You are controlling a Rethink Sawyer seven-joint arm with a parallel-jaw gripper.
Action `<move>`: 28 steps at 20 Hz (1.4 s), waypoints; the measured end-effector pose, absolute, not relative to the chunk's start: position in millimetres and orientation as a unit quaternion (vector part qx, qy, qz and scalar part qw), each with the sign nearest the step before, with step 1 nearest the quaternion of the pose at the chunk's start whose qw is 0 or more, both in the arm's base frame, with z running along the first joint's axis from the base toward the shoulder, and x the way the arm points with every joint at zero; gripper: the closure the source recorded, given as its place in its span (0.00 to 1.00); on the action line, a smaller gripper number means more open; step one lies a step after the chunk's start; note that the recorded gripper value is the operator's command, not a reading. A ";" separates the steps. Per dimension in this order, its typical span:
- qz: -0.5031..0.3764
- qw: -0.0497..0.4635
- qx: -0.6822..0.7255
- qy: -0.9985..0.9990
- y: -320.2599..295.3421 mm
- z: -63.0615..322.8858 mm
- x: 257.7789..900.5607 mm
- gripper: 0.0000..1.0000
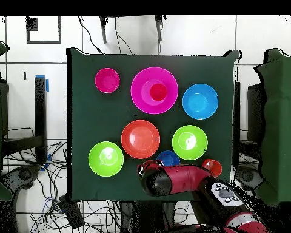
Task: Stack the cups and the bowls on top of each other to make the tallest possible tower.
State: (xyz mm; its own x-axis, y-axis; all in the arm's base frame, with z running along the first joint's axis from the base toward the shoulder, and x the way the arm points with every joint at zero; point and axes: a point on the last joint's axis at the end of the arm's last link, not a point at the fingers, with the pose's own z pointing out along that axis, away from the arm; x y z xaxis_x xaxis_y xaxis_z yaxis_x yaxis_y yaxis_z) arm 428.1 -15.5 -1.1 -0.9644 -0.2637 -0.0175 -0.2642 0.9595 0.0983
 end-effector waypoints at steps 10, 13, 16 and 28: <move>0.038 -0.003 -0.142 0.989 -15.0 -5.4 419.9 0.00; 0.028 0.006 -0.141 0.990 -21.4 2.6 426.3 0.00; 0.016 0.020 -0.141 0.990 -27.6 13.7 436.0 0.00; -0.011 0.056 -0.140 0.988 -43.2 34.1 464.8 0.00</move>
